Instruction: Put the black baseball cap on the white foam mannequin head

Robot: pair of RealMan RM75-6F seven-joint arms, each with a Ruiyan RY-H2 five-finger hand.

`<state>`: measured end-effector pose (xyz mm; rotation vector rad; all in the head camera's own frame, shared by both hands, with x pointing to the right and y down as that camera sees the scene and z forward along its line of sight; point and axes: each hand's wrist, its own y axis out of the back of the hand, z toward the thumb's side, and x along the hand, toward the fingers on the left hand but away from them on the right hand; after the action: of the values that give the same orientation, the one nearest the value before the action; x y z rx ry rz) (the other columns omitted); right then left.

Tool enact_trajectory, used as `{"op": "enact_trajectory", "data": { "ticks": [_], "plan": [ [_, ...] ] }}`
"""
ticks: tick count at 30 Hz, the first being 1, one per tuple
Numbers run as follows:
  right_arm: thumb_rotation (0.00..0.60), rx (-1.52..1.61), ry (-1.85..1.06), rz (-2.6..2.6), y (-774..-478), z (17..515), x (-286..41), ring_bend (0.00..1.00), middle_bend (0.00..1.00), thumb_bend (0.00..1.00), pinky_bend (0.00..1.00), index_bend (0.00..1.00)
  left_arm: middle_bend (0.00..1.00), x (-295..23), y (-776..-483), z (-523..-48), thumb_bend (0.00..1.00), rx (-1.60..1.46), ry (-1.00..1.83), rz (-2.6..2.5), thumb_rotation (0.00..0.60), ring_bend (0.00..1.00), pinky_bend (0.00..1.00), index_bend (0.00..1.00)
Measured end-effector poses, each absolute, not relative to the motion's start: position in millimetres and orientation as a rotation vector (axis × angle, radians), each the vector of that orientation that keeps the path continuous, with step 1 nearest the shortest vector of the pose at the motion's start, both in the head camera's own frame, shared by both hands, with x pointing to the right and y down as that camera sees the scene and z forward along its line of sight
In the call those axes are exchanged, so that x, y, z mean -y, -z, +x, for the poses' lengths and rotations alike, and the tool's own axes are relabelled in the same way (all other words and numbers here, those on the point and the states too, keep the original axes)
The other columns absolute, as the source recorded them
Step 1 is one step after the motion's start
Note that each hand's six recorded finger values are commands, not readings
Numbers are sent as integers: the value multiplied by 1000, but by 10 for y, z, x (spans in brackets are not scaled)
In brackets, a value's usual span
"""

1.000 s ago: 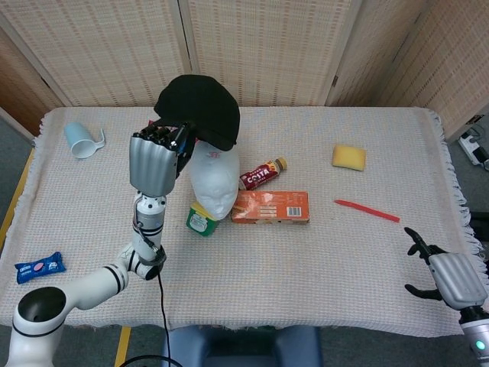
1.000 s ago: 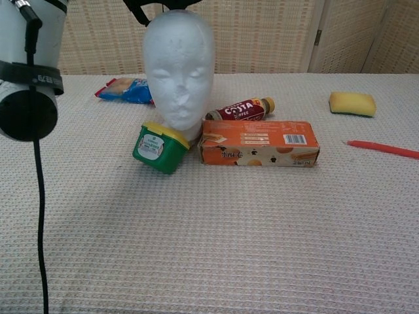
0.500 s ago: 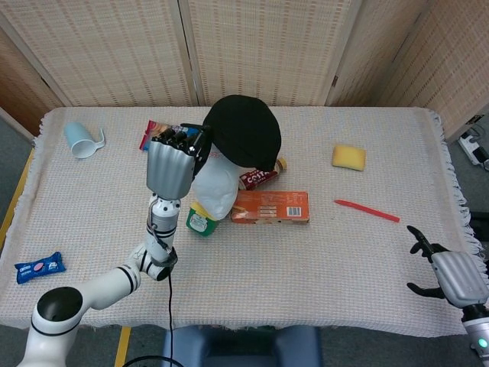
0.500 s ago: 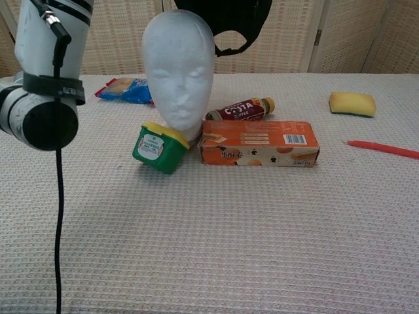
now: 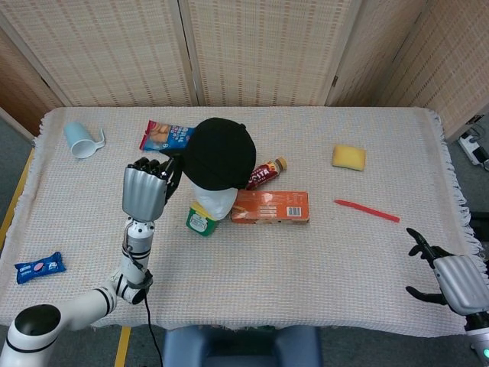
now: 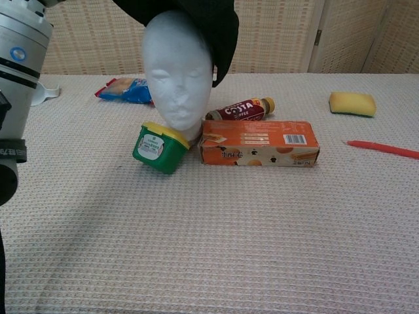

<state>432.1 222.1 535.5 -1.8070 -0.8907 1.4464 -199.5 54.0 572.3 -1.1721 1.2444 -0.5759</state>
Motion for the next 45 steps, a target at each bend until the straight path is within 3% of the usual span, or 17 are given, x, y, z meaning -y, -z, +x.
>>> {"op": "enact_trajectory", "data": {
  "ticks": [12, 14, 18, 21, 24, 32, 34, 36, 38, 41, 45],
  "plan": [
    [600, 909, -1428, -1804, -5301, 4329, -2216, 370, 360, 22, 610, 0, 1000, -930, -5896, -2285, 657, -1221, 648, -1230, 600, 1000, 1000, 753],
    [600, 916, -1423, -1802, -5283, 4332, -2217, 370, 360, 21, 611, 0, 1000, -993, -5924, -2306, 586, -1207, 655, -1245, 600, 1000, 1000, 685],
    [600, 917, -1417, -1803, -5268, 4327, -2228, 370, 360, 23, 610, 0, 1000, -1100, -5982, -2353, 280, -1184, 699, -1281, 600, 1000, 1000, 327],
    [600, 917, -1414, -1803, -5259, 4324, -2235, 371, 360, 24, 610, 0, 1000, -1168, -5985, -2399, 148, -1179, 736, -1314, 600, 1000, 1000, 132],
    [600, 917, -1411, -1801, -5248, 4322, -2240, 371, 360, 25, 610, 0, 1000, -1241, -5954, -2475, 89, -1173, 781, -1346, 600, 1000, 1000, 54],
    [600, 903, -1404, -1806, -5248, 4278, -2277, 371, 360, 25, 610, 0, 999, -1440, -5790, -2978, 71, -1115, 947, -1420, 600, 973, 999, 48],
    [600, 907, -1404, -1801, -5251, 4277, -2277, 364, 357, 25, 606, 0, 915, -1502, -5739, -3187, 67, -1085, 1007, -1427, 600, 838, 929, 104],
    [600, 907, -1409, -1792, -5265, 4276, -2278, 335, 334, 25, 567, 0, 696, -1587, -5699, -3418, 65, -1056, 1085, -1441, 600, 590, 717, 154],
    [600, 903, -1414, -1781, -5285, 4269, -2282, 278, 281, 26, 484, 0, 387, -1676, -5692, -3612, 64, -1027, 1176, -1470, 600, 279, 396, 179],
    [600, 887, -1427, -1757, -5334, 4252, -2292, 143, 159, 25, 321, 0, 182, -1850, -5728, -3931, 65, -962, 1353, -1538, 600, 85, 164, 182],
    [600, 881, -1460, -1700, -5412, 4268, -2277, 9, 38, 25, 128, 0, 117, -2183, -5810, -4268, 65, -943, 1548, -1655, 600, 7, 97, 182]
  ]
}}
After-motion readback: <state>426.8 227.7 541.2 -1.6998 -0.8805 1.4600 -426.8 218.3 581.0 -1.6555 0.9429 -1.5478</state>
